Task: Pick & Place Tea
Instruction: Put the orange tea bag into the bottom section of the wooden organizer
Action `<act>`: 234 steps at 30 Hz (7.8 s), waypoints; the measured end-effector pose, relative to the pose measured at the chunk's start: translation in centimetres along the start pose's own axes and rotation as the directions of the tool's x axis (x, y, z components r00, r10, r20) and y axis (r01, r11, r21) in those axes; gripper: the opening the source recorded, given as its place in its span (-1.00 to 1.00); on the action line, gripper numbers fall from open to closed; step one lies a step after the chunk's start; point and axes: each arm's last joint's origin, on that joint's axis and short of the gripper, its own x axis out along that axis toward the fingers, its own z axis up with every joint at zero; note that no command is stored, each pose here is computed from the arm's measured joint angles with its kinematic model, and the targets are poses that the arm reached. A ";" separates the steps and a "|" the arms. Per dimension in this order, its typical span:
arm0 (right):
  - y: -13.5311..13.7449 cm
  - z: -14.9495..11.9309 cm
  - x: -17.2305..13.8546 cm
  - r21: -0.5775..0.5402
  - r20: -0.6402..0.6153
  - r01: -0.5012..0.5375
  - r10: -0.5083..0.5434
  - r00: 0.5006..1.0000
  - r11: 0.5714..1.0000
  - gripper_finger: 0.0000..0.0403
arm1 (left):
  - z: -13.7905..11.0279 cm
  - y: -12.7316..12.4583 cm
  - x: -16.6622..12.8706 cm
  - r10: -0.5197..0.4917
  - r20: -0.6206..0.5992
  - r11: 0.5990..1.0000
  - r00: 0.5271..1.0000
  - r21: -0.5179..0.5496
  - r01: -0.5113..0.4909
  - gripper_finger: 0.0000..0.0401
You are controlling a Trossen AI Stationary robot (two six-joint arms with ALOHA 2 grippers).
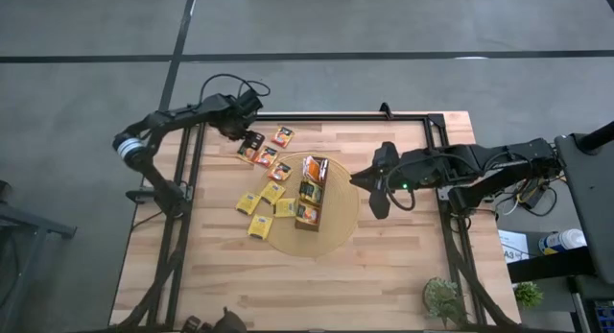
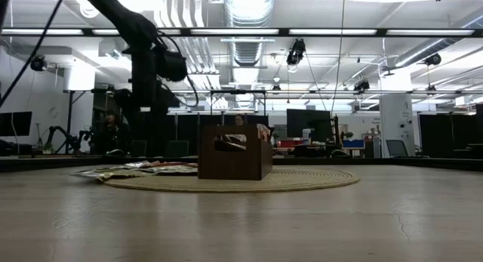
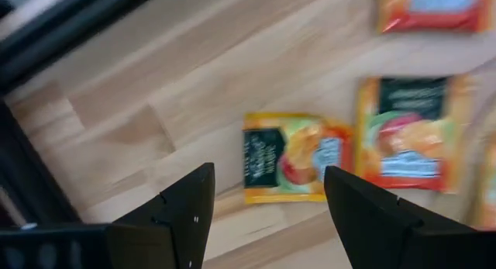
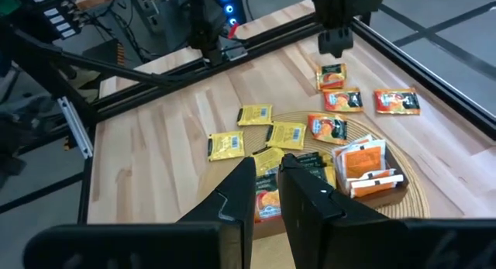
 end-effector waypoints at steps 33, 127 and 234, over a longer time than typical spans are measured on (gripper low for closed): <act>-0.1 -0.3 0.0 -0.043 -0.023 0.010 -0.011 1.000 0.999 -0.72 | 0.3 0.2 7.2 0.055 -0.189 0.998 0.980 -0.011 -0.058 0.18; -2.0 -2.9 -1.3 -0.332 -0.288 0.079 -0.181 0.940 0.940 -0.72 | -8.9 -20.5 -10.7 -0.436 0.032 0.895 0.899 -0.088 0.437 -1.00; -3.9 -2.7 -1.4 -0.483 -0.317 0.109 -0.290 0.903 0.869 -0.72 | -10.4 -28.8 -7.4 -0.168 -0.159 0.966 0.973 -0.225 0.130 -1.00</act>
